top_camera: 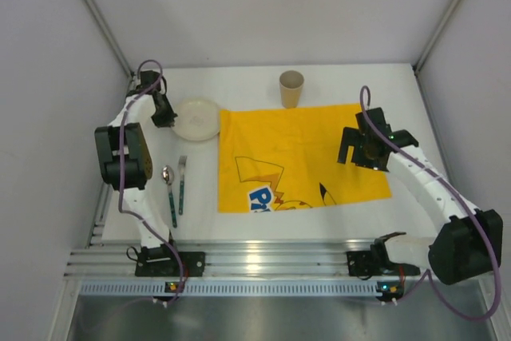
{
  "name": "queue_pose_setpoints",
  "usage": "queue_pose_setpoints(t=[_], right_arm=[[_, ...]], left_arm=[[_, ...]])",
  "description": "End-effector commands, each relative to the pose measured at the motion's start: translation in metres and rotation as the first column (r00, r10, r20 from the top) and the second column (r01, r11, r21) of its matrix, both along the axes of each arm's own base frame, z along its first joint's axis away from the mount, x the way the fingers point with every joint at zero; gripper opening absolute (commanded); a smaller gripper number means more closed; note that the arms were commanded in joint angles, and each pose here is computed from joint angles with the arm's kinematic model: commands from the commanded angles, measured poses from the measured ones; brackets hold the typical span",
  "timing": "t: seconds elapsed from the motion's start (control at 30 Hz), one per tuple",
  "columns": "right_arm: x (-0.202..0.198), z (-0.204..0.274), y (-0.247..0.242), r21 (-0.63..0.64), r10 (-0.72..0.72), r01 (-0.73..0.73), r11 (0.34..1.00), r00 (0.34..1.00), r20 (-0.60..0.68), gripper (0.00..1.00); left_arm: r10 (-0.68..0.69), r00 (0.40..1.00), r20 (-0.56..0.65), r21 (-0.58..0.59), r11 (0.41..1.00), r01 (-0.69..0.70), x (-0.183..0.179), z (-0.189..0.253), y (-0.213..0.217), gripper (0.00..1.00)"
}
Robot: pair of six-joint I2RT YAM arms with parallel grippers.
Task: Set the dinner table for one person
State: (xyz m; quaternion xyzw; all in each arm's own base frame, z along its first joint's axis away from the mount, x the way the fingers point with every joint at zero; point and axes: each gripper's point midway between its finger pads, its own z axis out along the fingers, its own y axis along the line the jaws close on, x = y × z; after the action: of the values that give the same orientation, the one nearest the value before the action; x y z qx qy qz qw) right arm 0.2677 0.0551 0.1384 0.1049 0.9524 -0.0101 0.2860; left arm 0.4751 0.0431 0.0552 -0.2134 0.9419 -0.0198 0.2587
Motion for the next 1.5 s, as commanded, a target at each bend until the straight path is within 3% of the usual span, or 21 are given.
queue_pose_setpoints(t=[0.0, 0.17, 0.33, 0.63, 0.87, 0.93, 1.13, 1.2, 1.33, 1.47], right_arm=[[0.001, -0.033, 0.019, 0.068, 0.033, -0.03, 0.997, 0.998, -0.047, 1.0], [0.003, -0.061, 0.046, 0.198, 0.054, -0.036, 0.98, 0.995, -0.086, 1.0], [-0.011, -0.093, 0.061, 0.261, 0.044, -0.003, 0.965, 0.987, -0.152, 0.98], [-0.031, -0.125, 0.09, 0.297, 0.073, -0.01, 0.955, 0.977, -0.2, 0.97], [-0.047, -0.12, 0.101, 0.301, 0.075, -0.003, 0.954, 0.971, -0.229, 0.97], [-0.044, -0.105, 0.097, 0.287, 0.06, 0.001, 0.958, 0.977, -0.204, 0.97], [-0.029, -0.022, 0.046, 0.032, -0.036, 0.039, 0.999, 0.995, -0.094, 1.0], [-0.013, 0.023, 0.042, 0.024, -0.053, 0.053, 0.998, 0.999, 0.008, 1.0], [-0.013, 0.079, 0.032, 0.011, -0.05, 0.049, 0.999, 0.995, 0.088, 1.0], [-0.017, 0.11, 0.029, 0.032, -0.058, 0.054, 0.998, 0.989, 0.136, 1.0]], left_arm=[[0.131, 0.991, 0.022, 0.187, 0.973, -0.133, -0.026, 0.046, 0.048, 0.0], [0.086, 0.978, 0.191, 0.152, 0.981, -0.116, -0.024, 0.122, 0.035, 0.0], [-0.004, 0.967, 0.256, 0.142, 0.989, -0.033, -0.023, 0.164, -0.005, 0.0], [-0.146, 0.949, 0.278, 0.121, 0.986, 0.117, -0.026, 0.173, -0.087, 0.0], [-0.236, 0.922, 0.307, 0.144, 0.969, 0.2, -0.024, 0.195, -0.136, 0.0], [-0.268, 0.91, 0.315, 0.137, 0.962, 0.236, -0.027, 0.199, -0.157, 0.0], [-0.346, 0.87, 0.352, 0.081, 0.937, 0.34, -0.034, 0.208, -0.228, 0.0], [-0.385, 0.854, 0.351, 0.074, 0.92, 0.384, -0.04, 0.203, -0.257, 0.0], [-0.428, 0.823, 0.374, 0.0, 0.887, 0.461, -0.043, 0.188, -0.32, 0.0], [-0.49, 0.782, 0.385, -0.091, 0.823, 0.561, -0.051, 0.166, -0.396, 0.0]])
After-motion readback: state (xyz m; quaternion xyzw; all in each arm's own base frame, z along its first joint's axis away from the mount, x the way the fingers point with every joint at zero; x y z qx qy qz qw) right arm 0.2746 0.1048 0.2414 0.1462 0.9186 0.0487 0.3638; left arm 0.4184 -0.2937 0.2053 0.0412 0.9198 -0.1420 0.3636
